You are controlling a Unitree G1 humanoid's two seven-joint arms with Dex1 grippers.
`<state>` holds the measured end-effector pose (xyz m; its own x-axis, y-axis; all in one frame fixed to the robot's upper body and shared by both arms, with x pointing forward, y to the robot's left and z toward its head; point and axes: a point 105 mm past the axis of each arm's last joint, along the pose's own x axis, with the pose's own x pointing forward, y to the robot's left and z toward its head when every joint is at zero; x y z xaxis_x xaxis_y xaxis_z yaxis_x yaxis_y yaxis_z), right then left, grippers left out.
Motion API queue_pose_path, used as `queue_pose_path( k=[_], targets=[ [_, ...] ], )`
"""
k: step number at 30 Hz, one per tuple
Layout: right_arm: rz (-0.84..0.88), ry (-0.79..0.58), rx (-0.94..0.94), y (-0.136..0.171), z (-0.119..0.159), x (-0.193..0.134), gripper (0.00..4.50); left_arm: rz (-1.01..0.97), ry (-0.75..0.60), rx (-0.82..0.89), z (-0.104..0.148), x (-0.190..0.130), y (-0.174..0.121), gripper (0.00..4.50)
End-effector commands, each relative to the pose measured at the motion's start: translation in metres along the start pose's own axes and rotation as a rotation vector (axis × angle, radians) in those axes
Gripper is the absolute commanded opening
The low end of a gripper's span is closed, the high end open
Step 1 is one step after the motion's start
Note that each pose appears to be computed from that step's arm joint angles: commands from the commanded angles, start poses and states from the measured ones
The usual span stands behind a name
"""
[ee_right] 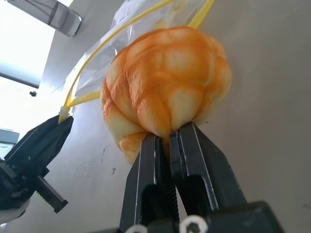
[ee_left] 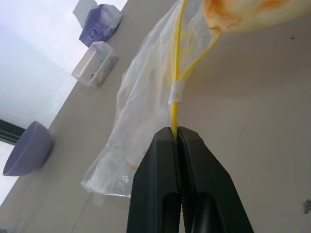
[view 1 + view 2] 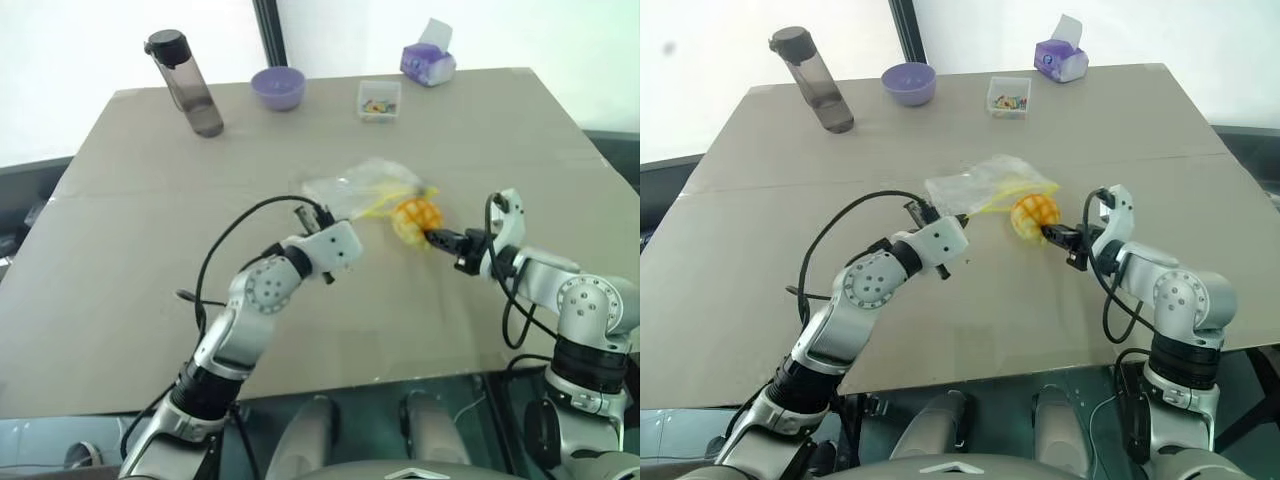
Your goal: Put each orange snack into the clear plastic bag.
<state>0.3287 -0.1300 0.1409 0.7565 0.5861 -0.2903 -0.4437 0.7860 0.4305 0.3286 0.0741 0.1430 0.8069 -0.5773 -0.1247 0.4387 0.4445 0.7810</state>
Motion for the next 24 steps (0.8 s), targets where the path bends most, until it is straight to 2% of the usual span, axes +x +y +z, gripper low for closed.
queue_pose_path(
  k=[1,9,14,17,22,24],
  targets=[
    [0.002,-0.028,-0.03,0.004,0.013,0.0,0.03,-0.014,-0.065,0.041,0.014,-0.002,-0.002,0.0],
    [-0.016,0.012,-0.048,0.001,0.014,0.006,0.03,-0.046,-0.1,0.047,0.019,-0.001,-0.009,0.0],
    [0.03,0.022,-0.048,0.02,0.02,0.021,0.03,-0.073,-0.135,0.03,0.026,-0.001,-0.017,0.0],
    [0.058,0.009,-0.019,0.033,0.027,0.032,0.03,-0.071,-0.134,-0.025,0.024,-0.001,-0.019,0.0],
    [-0.021,0.005,0.004,0.023,0.03,0.044,0.03,-0.091,-0.164,-0.072,0.029,-0.002,-0.025,0.0],
    [0.014,0.006,0.018,0.029,0.032,0.046,0.03,-0.088,-0.164,-0.102,0.028,-0.003,-0.025,0.0]
  ],
)
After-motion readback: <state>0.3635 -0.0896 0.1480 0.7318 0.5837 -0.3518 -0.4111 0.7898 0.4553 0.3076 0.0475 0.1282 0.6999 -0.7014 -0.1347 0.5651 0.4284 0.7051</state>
